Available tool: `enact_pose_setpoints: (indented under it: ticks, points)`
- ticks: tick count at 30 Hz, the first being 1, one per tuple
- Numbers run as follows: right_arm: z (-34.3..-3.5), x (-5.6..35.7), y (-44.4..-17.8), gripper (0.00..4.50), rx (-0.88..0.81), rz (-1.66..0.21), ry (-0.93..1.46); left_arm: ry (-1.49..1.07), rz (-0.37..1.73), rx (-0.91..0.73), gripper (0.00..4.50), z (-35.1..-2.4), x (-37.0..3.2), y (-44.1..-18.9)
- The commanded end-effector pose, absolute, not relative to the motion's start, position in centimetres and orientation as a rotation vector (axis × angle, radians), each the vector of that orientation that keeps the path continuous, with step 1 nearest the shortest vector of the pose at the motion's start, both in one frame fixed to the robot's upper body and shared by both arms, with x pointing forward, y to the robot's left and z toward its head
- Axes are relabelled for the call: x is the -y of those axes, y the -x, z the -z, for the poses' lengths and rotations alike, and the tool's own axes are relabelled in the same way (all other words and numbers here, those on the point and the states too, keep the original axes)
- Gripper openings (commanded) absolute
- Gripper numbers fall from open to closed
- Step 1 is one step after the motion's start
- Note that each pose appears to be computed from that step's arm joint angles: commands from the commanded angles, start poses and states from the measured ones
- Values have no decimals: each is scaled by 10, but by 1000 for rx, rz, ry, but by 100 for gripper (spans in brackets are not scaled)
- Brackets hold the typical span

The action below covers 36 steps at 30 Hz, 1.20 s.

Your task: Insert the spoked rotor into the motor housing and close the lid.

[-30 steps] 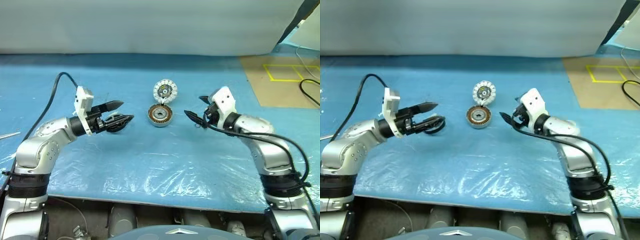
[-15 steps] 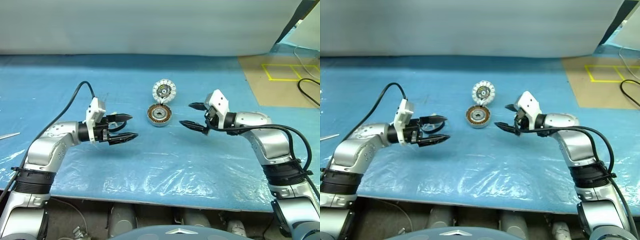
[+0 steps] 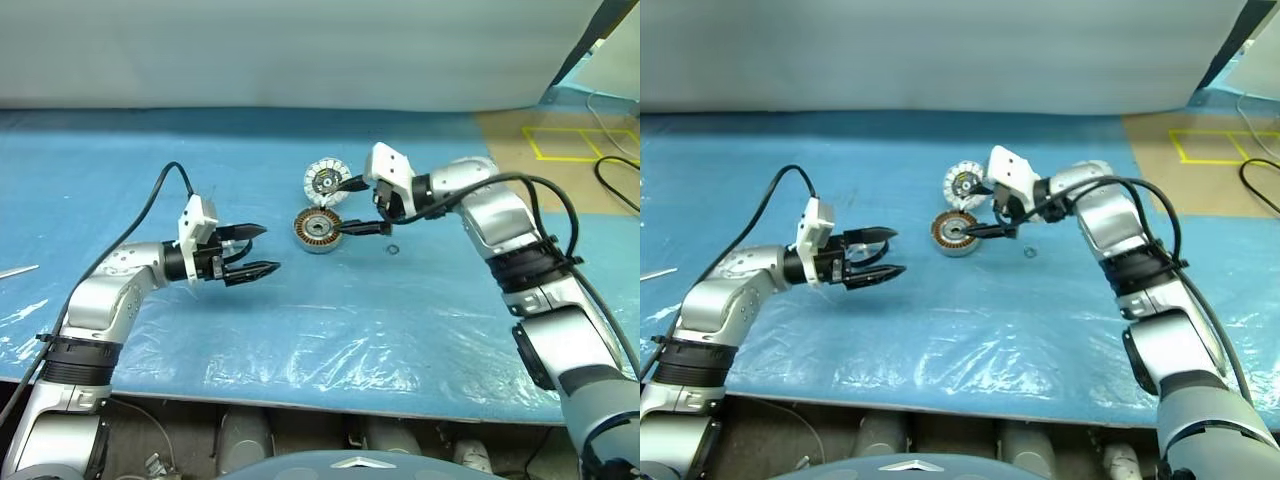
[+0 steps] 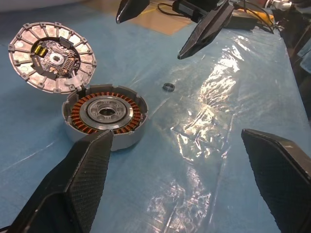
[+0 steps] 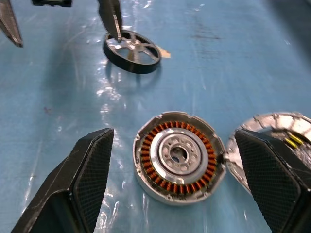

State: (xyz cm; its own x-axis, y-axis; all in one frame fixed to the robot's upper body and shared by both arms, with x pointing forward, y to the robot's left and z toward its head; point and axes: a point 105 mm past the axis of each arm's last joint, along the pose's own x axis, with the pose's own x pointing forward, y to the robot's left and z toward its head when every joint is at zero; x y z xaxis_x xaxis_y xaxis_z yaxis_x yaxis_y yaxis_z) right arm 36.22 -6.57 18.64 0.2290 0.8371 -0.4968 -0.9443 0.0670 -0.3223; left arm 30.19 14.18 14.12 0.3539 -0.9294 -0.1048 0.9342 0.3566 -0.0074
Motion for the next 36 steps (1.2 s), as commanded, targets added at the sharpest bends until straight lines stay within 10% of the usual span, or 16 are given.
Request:
enact_pose_setpoints:
  ticks: [1,36]
  points:
    - [-194,51,-366,417,-228,-1455,739,-75,1189,-59,447,-145,-143,-301]
    - [-118,43,-401,417,-468,-1411,1292,-27,1119,-51,447,-125,-133,-285]
